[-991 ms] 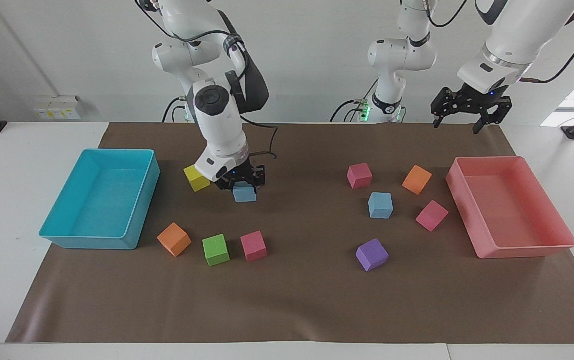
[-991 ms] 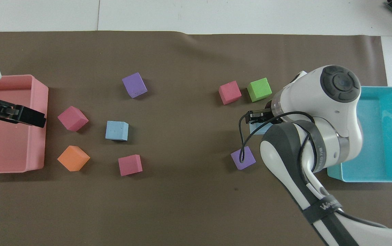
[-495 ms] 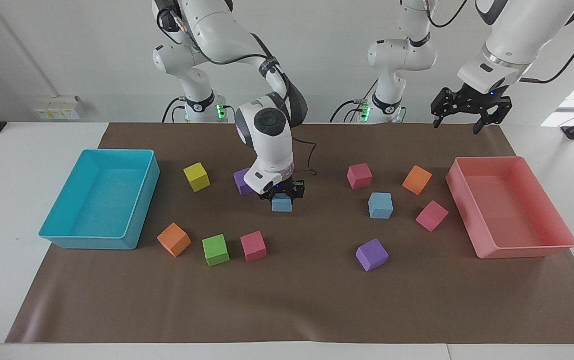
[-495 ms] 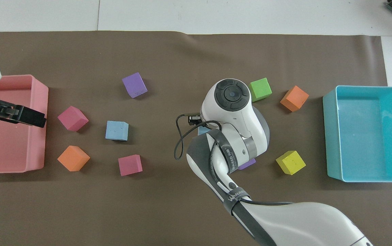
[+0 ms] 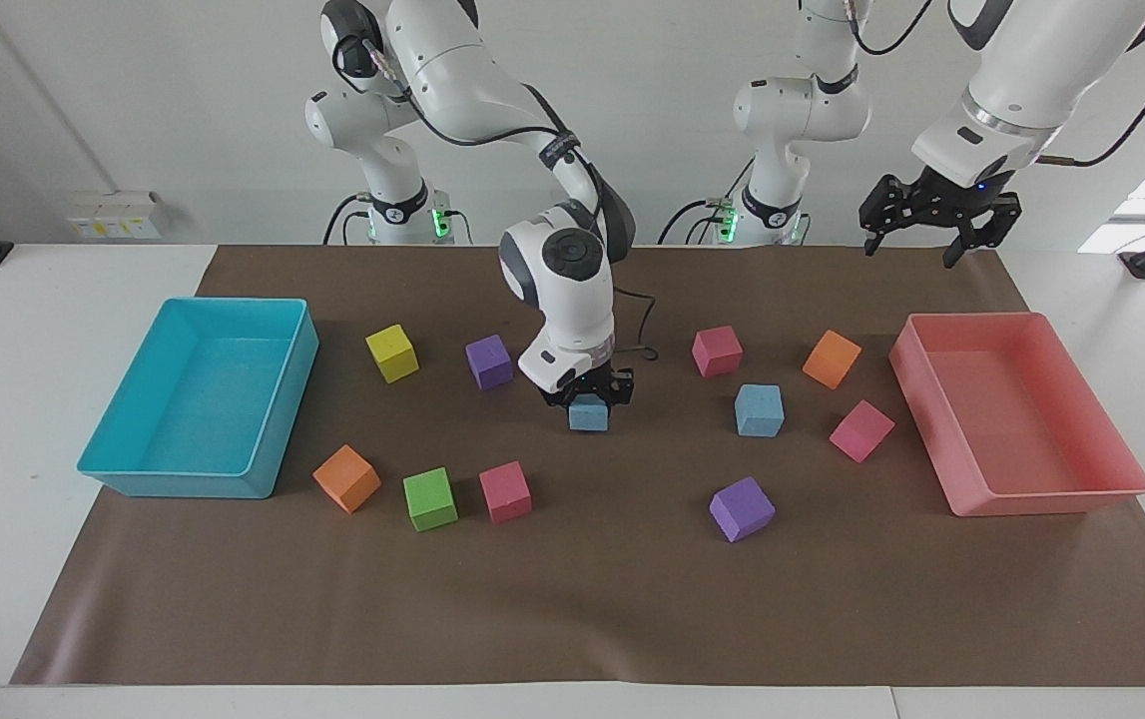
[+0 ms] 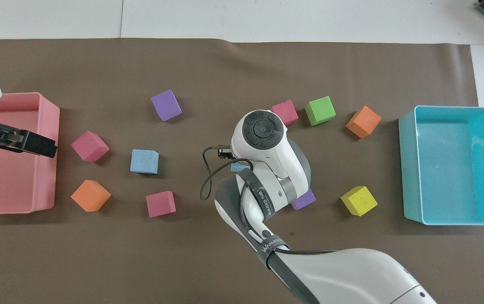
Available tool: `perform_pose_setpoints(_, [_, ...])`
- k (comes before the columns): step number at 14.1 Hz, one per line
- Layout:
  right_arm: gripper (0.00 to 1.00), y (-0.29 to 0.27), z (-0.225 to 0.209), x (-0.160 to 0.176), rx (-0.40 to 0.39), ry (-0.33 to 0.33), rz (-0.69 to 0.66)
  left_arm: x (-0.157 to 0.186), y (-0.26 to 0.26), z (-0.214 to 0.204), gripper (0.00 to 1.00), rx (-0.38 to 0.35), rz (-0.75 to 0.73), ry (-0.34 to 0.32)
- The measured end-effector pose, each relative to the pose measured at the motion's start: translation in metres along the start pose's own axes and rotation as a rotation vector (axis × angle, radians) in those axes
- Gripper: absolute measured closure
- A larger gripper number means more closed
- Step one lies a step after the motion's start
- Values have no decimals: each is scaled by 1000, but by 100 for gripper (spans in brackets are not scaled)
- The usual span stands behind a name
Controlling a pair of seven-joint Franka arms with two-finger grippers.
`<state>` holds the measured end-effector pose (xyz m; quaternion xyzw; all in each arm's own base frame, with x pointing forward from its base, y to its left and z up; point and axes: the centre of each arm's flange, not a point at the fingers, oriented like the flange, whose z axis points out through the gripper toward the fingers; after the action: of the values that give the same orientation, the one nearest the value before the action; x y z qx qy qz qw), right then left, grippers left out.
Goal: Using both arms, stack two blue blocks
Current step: 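Carry the light blue cube to the table center and release it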
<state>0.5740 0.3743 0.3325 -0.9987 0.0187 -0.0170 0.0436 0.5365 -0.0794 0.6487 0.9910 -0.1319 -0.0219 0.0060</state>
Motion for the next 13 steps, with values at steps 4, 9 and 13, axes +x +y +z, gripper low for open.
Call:
perform_pose_setpoints(4, [41,-9,6,-10,-5,-10,-105,0,0,0,0,0,0,0])
perform_pose_setpoints(9, [41,-6,13,-13,-14,-23,-136,0,0,0,0,0,0,0])
perform_pose_setpoints(13, [41,-3,17,-14,-21,-30,-81,0,0,0,0,0,1,0])
